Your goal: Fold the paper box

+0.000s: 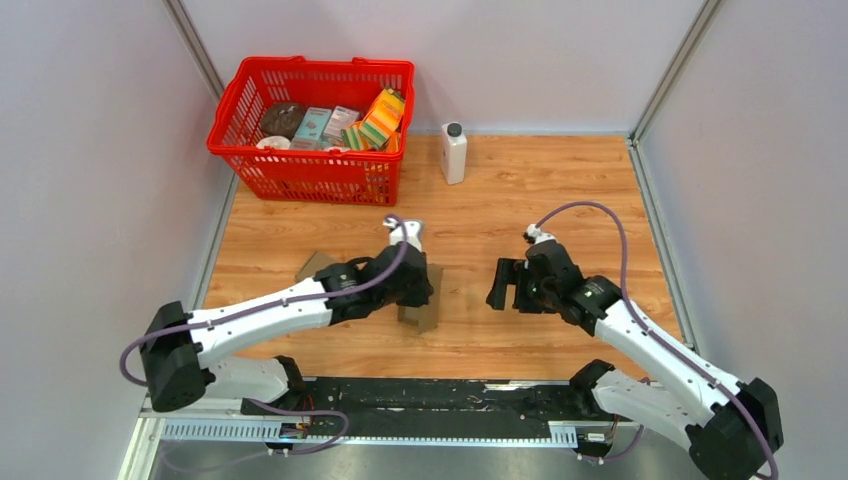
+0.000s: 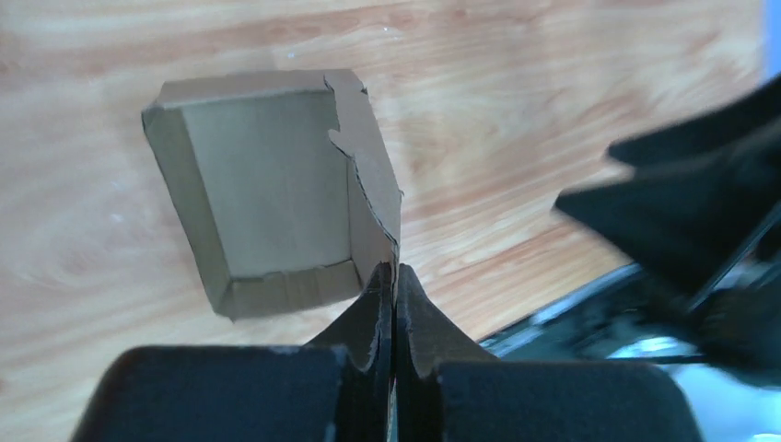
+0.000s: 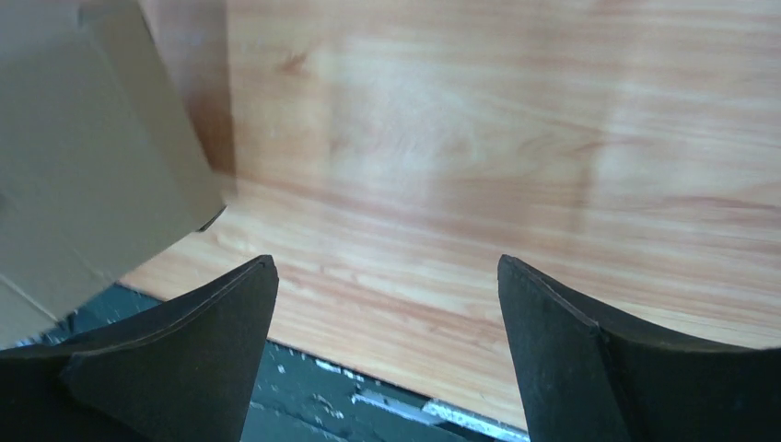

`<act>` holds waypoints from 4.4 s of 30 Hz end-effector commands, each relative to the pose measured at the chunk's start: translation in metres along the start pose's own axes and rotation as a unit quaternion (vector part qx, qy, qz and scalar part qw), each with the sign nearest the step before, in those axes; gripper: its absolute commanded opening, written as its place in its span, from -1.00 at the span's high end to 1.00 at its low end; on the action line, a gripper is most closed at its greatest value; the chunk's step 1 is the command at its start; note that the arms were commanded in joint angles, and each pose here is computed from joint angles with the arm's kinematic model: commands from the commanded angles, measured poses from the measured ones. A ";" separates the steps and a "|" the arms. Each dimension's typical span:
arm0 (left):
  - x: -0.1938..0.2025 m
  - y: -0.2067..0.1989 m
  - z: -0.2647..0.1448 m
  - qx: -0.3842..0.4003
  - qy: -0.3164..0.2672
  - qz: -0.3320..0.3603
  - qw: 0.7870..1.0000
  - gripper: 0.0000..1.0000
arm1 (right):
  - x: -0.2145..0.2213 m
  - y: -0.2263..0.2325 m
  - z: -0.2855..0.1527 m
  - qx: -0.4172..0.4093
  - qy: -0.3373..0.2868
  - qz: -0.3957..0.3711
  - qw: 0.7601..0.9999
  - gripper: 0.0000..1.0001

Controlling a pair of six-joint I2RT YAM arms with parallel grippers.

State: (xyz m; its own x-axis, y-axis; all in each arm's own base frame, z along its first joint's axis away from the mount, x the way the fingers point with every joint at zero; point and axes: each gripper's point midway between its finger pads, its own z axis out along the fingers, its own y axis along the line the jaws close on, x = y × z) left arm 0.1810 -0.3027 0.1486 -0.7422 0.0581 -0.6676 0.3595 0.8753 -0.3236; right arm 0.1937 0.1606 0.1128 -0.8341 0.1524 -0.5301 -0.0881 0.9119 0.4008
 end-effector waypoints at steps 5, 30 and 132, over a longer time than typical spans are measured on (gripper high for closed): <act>-0.015 0.021 -0.003 0.030 0.008 -0.431 0.902 1.00 | 0.024 0.065 -0.011 -0.093 -0.060 -0.173 0.979 -0.82; -0.004 0.070 -0.017 -0.115 0.035 -0.553 0.825 1.00 | 0.067 0.164 0.005 -0.214 -0.130 -0.402 0.881 -0.66; -0.032 0.043 0.045 -0.023 -0.154 0.019 0.988 1.00 | -0.029 0.076 0.064 0.074 -0.275 -0.160 0.945 0.99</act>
State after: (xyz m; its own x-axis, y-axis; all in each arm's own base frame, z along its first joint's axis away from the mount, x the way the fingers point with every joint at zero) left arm 0.2425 -0.2638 0.1034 -0.5787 0.0450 -0.8143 0.3221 0.9299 -0.1775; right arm 0.2438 0.2382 0.1019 -0.3838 -0.1518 -0.9109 -0.2094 0.9750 -0.0742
